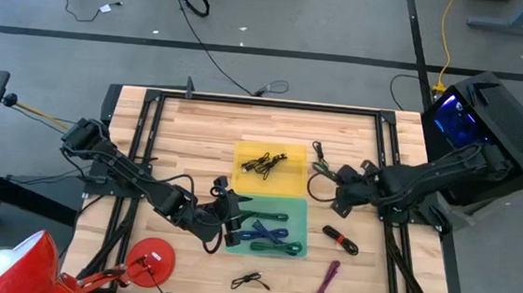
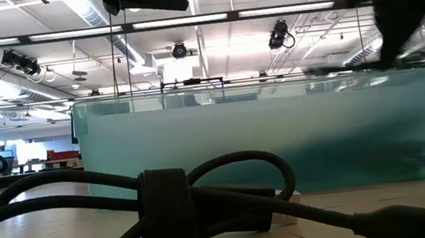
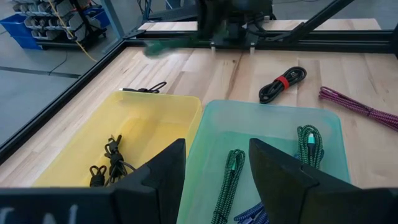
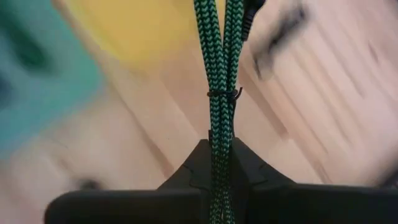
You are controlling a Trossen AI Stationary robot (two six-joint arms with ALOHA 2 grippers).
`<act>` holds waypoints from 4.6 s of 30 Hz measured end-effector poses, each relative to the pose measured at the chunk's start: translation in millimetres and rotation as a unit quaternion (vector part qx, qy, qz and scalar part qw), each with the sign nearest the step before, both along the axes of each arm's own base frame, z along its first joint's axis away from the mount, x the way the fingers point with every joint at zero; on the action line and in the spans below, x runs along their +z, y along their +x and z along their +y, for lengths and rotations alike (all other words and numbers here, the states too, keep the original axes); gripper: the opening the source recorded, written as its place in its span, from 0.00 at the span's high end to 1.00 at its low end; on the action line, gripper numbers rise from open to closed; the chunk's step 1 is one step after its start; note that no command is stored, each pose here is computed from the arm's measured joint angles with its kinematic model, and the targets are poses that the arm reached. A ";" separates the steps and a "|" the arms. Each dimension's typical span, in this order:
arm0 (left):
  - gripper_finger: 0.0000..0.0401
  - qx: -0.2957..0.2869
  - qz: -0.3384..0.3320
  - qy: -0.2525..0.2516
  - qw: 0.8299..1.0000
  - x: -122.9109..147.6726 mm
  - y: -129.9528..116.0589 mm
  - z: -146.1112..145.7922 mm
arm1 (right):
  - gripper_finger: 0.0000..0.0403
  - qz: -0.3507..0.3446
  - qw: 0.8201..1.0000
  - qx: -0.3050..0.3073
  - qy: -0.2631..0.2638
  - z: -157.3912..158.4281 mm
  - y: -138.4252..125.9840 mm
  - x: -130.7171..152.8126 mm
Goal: Pick & Place USB Port
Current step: Put the striped green charger cable into the blue bin, then put the black charger cable into the yellow bin
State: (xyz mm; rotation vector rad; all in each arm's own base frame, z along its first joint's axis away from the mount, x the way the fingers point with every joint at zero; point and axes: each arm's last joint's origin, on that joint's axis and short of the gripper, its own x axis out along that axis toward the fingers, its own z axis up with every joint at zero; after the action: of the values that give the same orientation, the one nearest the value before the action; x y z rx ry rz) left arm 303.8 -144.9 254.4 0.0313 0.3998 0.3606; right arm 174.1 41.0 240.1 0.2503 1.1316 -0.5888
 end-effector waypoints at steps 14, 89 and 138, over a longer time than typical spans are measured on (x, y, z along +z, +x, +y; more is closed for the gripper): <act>0.55 0.026 -0.002 0.008 1.000 0.3 4.7 11.2 | 0.95 -0.200 0.964 0.162 0.071 47.9 52.9 41.9; 0.55 -0.026 0.017 -0.040 0.999 -1.3 11.9 20.9 | 0.40 0.068 0.994 -0.073 -0.036 -142.7 82.8 -49.8; 0.55 -0.030 0.020 -0.039 0.999 -1.7 10.4 17.9 | 1.00 -0.049 0.996 -0.068 -0.022 -147.8 48.1 15.7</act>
State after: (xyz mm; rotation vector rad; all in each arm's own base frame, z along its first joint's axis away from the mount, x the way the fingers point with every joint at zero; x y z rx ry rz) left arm 314.2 -127.0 252.7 -0.0249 0.4501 0.2847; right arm 222.2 -106.8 255.8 0.3167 1.0109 -0.7132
